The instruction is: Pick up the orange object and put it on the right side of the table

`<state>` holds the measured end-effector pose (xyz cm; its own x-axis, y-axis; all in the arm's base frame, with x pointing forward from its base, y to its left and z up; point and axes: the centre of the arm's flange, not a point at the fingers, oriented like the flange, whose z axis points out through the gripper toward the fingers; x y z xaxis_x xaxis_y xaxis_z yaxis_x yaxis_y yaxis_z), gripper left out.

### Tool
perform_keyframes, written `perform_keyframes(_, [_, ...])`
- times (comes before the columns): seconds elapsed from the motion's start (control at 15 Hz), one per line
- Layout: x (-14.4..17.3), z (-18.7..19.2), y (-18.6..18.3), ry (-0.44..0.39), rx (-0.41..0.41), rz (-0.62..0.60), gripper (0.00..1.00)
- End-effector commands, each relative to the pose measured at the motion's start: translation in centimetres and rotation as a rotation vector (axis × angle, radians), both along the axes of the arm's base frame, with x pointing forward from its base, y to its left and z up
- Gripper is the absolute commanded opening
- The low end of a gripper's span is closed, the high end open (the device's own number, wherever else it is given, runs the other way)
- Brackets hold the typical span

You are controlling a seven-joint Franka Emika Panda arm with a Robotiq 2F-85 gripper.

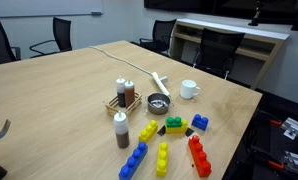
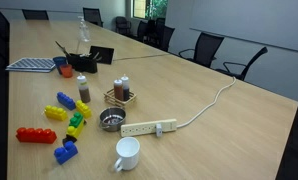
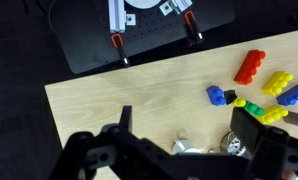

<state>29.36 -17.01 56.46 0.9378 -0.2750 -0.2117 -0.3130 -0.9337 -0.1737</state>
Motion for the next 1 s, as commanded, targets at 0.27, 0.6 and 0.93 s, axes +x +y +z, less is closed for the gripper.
perform_keyframes(0.27, [1.3,-1.7,2.0,0.054,-0.002,-0.028,1.00])
perform_keyframes(0.6, [1.5,-8.3,8.4,0.184,0.019,-0.164,1.00])
perform_keyframes(0.93, [1.8,-7.3,7.2,0.197,0.018,-0.105,1.00])
